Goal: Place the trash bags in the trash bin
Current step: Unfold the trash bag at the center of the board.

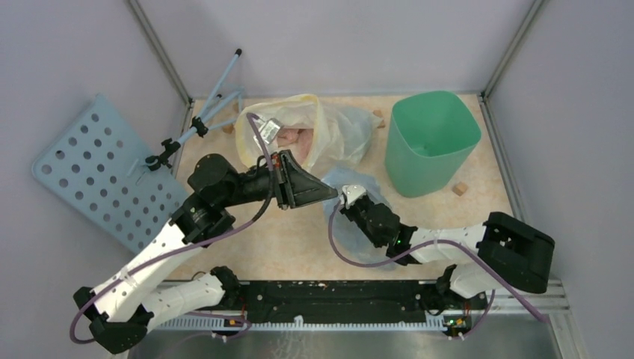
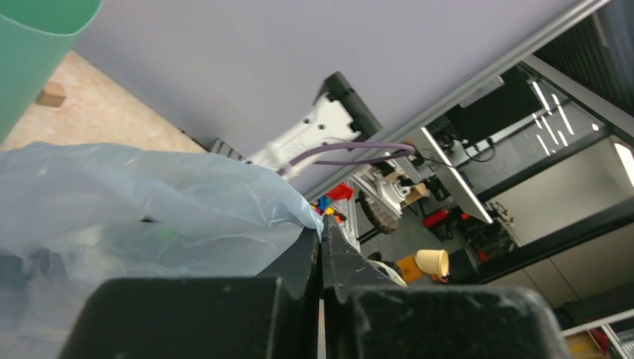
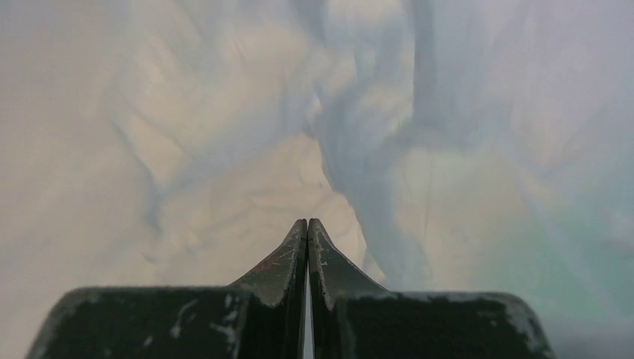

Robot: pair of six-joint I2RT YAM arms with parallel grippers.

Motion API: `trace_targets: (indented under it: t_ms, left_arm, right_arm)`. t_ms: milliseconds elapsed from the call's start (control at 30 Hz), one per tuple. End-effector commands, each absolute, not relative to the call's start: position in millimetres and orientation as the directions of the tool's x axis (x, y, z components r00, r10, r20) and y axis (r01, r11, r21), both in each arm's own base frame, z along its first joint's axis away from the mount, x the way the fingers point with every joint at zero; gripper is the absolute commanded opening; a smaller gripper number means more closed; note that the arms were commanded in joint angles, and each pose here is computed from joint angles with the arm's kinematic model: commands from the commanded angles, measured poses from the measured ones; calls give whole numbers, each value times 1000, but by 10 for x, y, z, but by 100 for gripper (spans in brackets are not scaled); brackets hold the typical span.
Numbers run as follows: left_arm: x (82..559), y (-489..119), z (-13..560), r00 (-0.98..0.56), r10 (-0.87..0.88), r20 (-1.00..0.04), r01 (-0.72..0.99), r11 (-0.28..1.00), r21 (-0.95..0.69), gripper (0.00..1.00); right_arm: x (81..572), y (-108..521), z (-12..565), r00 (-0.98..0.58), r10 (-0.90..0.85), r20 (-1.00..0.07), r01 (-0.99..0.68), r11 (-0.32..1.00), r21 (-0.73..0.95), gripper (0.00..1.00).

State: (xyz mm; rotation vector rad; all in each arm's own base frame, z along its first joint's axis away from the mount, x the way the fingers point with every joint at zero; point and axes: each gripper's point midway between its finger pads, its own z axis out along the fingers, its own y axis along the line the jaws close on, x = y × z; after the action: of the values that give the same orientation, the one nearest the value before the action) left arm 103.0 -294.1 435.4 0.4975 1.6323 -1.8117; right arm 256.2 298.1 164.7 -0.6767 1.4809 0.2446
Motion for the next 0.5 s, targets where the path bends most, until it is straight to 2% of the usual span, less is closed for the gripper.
trace_targets:
  t_ms: [0, 200, 467]
  left_arm:
    - [665, -2718, 4952, -665, -250, -704, 747, -197, -635, 0]
    - [482, -2501, 5247, -608, -304, -733, 794, -215, -569, 0]
    - [283, -2156, 5632, -504, -396, -768, 862, -169, -478, 0]
  right_arm:
    - [2769, 2848, 1613, 59, -153, -987, -480, 862, -162, 0]
    - [2856, 2652, 1461, -11, -165, -986, -390, 909, -148, 0]
    - [2921, 2350, 1288, -100, -169, -981, -286, 949, -134, 0]
